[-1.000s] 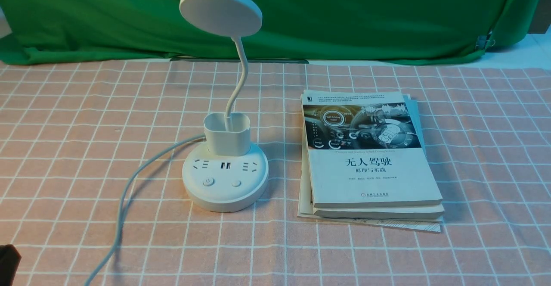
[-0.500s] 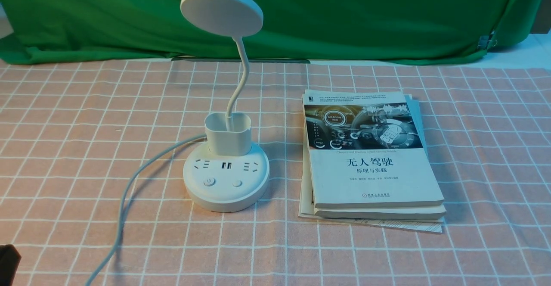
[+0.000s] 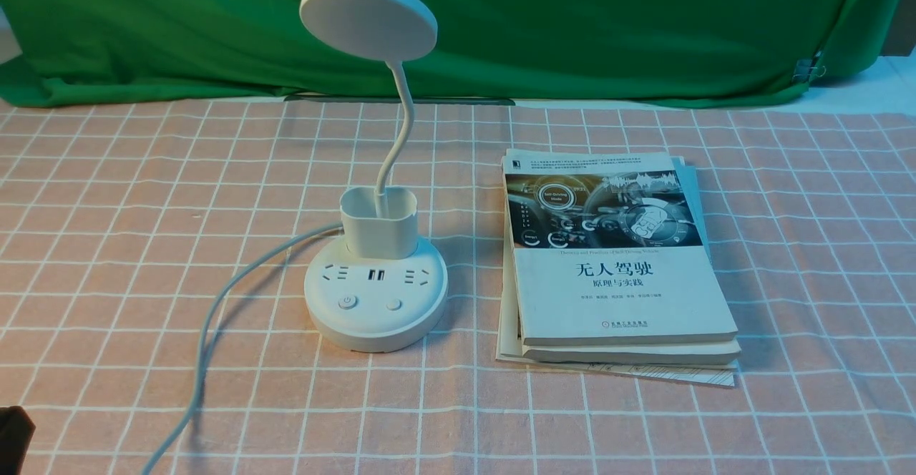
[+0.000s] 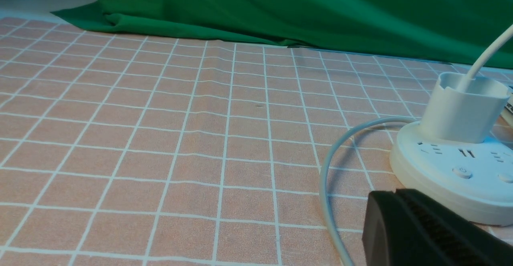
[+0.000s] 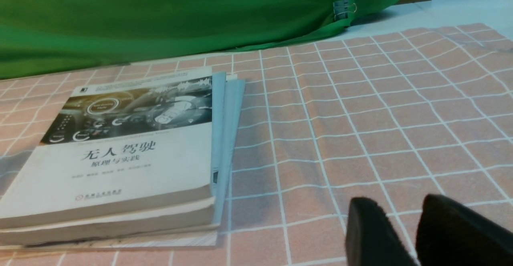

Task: Turn on the table lamp on the pink coffee tablecloth with your hand.
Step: 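Press the power button on the lamp base to turn the lamp on with the left gripper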

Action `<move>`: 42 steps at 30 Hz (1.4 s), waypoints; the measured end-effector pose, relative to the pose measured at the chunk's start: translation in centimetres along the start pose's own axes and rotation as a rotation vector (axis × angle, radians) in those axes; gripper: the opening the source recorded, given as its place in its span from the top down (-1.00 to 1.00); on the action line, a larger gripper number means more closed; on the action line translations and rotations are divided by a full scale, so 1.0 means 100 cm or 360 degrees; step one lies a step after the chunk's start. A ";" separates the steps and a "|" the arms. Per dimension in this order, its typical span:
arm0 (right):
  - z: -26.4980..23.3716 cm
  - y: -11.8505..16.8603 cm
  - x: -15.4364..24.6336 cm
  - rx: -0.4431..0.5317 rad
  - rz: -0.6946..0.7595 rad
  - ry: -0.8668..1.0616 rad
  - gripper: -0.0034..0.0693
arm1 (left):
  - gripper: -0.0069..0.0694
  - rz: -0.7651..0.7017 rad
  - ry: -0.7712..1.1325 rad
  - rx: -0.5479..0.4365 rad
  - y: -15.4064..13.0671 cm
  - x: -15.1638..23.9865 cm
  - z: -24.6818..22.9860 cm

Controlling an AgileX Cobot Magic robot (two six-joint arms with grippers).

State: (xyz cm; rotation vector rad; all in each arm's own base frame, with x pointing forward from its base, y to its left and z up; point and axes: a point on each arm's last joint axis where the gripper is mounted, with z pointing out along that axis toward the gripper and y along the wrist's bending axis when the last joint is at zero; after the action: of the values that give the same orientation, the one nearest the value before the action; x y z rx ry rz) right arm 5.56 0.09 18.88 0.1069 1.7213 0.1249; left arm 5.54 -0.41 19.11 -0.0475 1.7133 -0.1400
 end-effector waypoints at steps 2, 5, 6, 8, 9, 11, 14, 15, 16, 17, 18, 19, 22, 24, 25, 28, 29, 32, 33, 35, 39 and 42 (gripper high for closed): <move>0.000 0.000 0.000 0.0000 0.0000 0.0000 0.24 | 0.76 0.0000 0.0000 0.0000 0.000 0.000 0.000; 0.000 0.000 0.000 0.0000 0.0001 0.0000 0.24 | 0.76 0.0011 0.0000 -0.0019 0.000 0.000 0.000; 0.000 0.000 0.000 0.0000 0.0001 0.0000 0.24 | 0.76 0.0024 0.0000 -0.0005 0.000 0.000 0.000; 0.000 0.000 0.000 0.0000 0.0001 0.0000 0.24 | 0.76 -0.0038 -0.0024 0.0005 0.000 -0.001 0.000; 0.000 0.000 0.000 0.0000 0.0001 0.0000 0.24 | 0.76 -0.0084 -0.0028 0.0012 -0.001 -0.002 0.000; 0.000 0.000 0.000 0.0000 0.0001 0.0000 0.24 | 0.76 -0.0506 -0.0090 0.0073 -0.003 -0.006 0.000; 0.000 0.000 0.000 0.0000 0.0001 0.0000 0.24 | 0.76 -0.1436 -0.0146 0.0195 -0.006 -0.012 -0.001; 0.000 0.000 0.000 0.0000 0.0001 0.0000 0.24 | 0.76 -0.1614 -0.0157 0.0218 -0.006 -0.013 -0.001; 0.000 0.000 0.000 0.0000 0.0001 0.0000 0.24 | 0.76 -0.1717 -0.0170 0.0230 -0.006 -0.014 -0.001; 0.000 0.000 0.000 0.0000 0.0001 0.0000 0.24 | 0.76 -0.1751 -0.0188 0.0233 -0.005 -0.015 -0.001; 0.000 0.000 0.000 0.0000 0.0001 0.0000 0.24 | 0.76 -0.1763 -0.0199 0.0233 -0.005 -0.016 -0.002; 0.000 0.000 0.000 0.0000 0.0001 0.0000 0.24 | 0.76 -0.1769 -0.0210 0.0232 -0.005 -0.016 -0.002; 0.000 0.000 0.000 0.0000 0.0001 0.0000 0.24 | 0.76 -0.1806 -0.0239 0.0233 -0.004 -0.018 -0.002; 0.000 0.000 0.000 0.0000 0.0001 0.0000 0.24 | 0.76 -0.1832 -0.0248 0.0235 -0.003 -0.018 -0.002; 0.000 0.000 0.000 0.0000 0.0001 0.0000 0.24 | 0.76 -0.1849 -0.0248 0.0237 -0.003 -0.018 -0.002; 0.000 0.000 0.000 0.0000 0.0001 0.0000 0.24 | 0.76 -0.1785 -0.0226 0.0268 -0.007 -0.025 -0.004; 0.000 0.000 0.000 0.0000 0.0001 0.0000 0.24 | 0.76 -0.1595 -0.0251 0.0332 -0.012 -0.045 -0.013; 0.000 0.000 0.000 0.0000 0.0001 0.0000 0.24 | 0.76 -0.1217 -0.0256 0.0386 -0.023 -0.091 -0.031; 0.000 0.000 0.000 0.0000 0.0001 0.0000 0.24 | 0.76 -0.1094 -0.0199 0.0362 -0.026 -0.104 -0.034; 0.000 0.000 0.000 0.0000 0.0001 0.0000 0.24 | 0.76 -0.0924 -0.0044 0.0294 -0.030 -0.124 -0.033; 0.000 0.000 0.000 0.0000 0.0001 0.0000 0.24 | 0.76 -0.0452 0.0485 0.0039 -0.028 -0.156 -0.006; 0.000 0.000 0.000 0.0000 0.0001 0.0000 0.24 | 0.76 -0.0211 0.0713 -0.0014 -0.027 -0.171 0.017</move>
State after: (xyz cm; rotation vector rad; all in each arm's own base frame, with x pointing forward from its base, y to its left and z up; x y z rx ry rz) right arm 5.56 0.09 18.88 0.1073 1.7213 0.1252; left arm 9.63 -1.28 36.02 -0.1453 2.1584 -0.2559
